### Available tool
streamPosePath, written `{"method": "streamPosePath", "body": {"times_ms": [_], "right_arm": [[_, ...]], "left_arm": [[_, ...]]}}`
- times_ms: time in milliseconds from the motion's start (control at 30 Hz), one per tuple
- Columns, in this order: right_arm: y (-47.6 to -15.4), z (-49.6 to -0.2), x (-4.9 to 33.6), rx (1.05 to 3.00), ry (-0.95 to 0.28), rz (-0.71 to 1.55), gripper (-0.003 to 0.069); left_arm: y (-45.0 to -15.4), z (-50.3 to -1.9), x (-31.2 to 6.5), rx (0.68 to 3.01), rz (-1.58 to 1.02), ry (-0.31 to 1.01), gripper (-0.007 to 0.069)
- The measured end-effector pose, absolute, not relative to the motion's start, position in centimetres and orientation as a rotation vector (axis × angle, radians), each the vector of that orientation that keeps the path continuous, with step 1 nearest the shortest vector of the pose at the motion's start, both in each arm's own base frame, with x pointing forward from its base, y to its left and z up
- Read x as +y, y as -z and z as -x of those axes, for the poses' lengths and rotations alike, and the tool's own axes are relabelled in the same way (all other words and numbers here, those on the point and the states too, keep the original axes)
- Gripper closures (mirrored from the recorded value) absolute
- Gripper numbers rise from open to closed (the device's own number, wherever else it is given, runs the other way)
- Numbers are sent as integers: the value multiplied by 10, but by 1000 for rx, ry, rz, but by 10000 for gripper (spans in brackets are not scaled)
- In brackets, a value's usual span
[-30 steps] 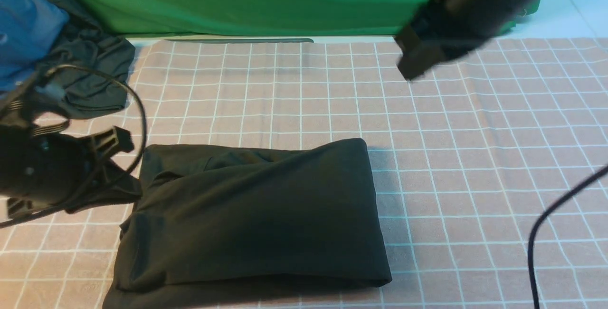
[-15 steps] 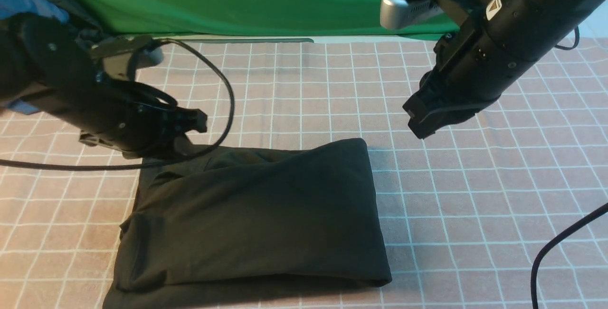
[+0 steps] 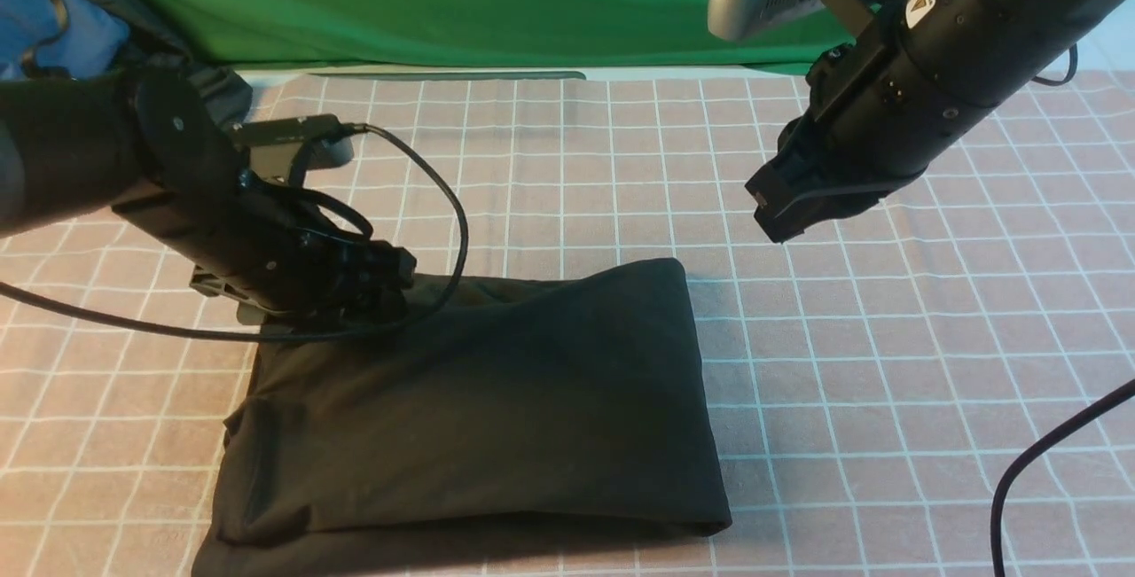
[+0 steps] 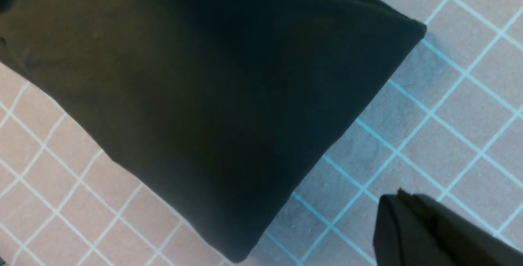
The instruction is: Fold a long-sleeved shirt over a pink coffee tablecloth.
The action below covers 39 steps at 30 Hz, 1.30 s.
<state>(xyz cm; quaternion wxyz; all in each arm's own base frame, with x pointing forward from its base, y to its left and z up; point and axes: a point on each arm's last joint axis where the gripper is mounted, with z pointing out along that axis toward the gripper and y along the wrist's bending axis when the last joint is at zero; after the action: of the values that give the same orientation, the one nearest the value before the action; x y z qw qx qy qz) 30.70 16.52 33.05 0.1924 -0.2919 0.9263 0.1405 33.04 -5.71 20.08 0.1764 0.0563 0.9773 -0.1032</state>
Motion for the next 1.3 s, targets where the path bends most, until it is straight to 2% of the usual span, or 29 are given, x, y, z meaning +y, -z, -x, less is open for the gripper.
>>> {"method": "streamPosePath", "body": {"times_ms": [100,167,300,400,533,700,933,1300], "right_arm": [[-331,-307,165,2596,-392,828,622],[-331,-307,165,2590,-390,836,622],[-331,-308,165,2580,-388,841,622],[-331,-308,166,2575,-388,840,622],[-331,-309,166,2572,-387,838,622],[-331,-309,166,2570,-387,837,622],[-332,-309,166,2561,-387,833,622],[-332,-310,166,2559,-388,832,622]], "left_arm": [[-197,-331,-57,2783,-159,295,179],[-196,-331,-58,2789,-169,295,228],[-196,-331,-58,2787,-202,290,352],[-196,-330,-58,2792,-228,289,500],[-195,-329,-58,2793,-264,285,600],[-199,-330,-58,2787,-275,283,612],[-219,-330,-54,2701,-311,211,612],[-224,-341,-53,2572,-282,156,612]]}}
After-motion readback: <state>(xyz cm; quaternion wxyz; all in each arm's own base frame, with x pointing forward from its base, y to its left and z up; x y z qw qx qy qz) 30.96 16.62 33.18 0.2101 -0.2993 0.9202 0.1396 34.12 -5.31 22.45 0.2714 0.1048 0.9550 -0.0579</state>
